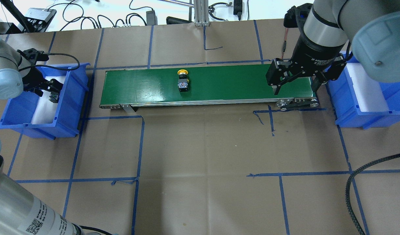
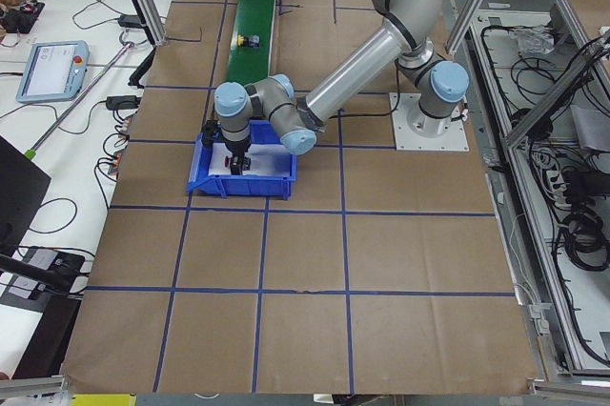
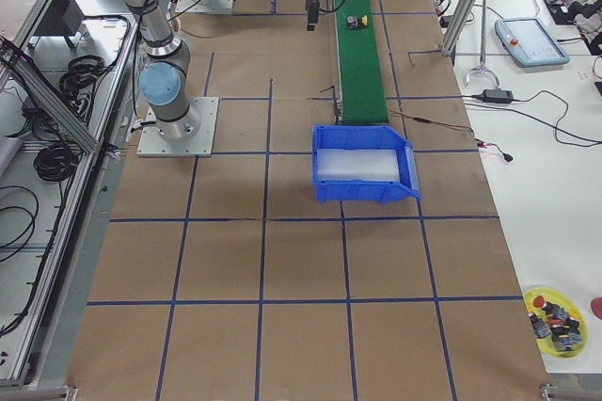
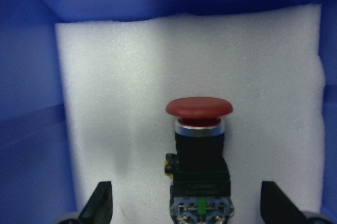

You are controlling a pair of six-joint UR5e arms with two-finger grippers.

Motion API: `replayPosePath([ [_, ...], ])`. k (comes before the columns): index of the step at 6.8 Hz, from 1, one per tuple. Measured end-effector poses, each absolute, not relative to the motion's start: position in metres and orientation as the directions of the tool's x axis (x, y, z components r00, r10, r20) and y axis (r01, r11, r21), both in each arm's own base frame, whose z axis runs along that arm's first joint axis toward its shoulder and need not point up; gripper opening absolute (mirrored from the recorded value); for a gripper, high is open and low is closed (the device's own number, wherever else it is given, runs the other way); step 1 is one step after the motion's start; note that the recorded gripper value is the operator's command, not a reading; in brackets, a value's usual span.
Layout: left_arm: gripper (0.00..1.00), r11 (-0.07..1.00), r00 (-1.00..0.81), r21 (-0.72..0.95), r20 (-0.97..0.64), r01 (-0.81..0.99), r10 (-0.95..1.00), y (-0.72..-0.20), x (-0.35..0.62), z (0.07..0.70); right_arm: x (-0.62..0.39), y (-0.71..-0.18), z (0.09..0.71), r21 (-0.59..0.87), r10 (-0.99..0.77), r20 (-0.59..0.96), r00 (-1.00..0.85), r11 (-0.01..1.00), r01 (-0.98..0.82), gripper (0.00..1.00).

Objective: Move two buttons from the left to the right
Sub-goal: 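Return the left gripper to its bin and grasp the red button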

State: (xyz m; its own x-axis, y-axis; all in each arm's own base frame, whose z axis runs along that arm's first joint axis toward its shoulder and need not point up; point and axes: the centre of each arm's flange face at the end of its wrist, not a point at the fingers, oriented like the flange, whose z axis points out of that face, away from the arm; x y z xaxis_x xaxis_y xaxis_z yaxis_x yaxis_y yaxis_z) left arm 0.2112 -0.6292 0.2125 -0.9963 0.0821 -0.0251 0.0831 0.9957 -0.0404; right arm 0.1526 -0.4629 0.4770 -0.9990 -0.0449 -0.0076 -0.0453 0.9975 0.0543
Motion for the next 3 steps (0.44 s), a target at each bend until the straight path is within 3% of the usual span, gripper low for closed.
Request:
replayPosePath([
  [1,0.27,0.996,-0.996,-0.041,-0.024,0.083,0.082,-0.6318,0.2121,0.2104,0.1528,-0.4629,0.4761,0.056,-0.045,-0.008,-0.999,0.997,-0.045,1.00],
  [2,0.08,0.996,-0.997,-0.043,-0.025,0.078,0.077,-0.6343,0.2128,0.2104,0.1527,-0.4626,0.4756,0.058,-0.045,-0.008,-0.999,0.997,-0.046,1.00],
  [3,0.00,0.996,-0.997,-0.047,-0.026,0.071,0.070,-0.6358,0.2127,0.2122,0.1527,-0.4621,0.4754,0.060,-0.046,-0.007,-0.999,0.997,-0.046,1.00],
])
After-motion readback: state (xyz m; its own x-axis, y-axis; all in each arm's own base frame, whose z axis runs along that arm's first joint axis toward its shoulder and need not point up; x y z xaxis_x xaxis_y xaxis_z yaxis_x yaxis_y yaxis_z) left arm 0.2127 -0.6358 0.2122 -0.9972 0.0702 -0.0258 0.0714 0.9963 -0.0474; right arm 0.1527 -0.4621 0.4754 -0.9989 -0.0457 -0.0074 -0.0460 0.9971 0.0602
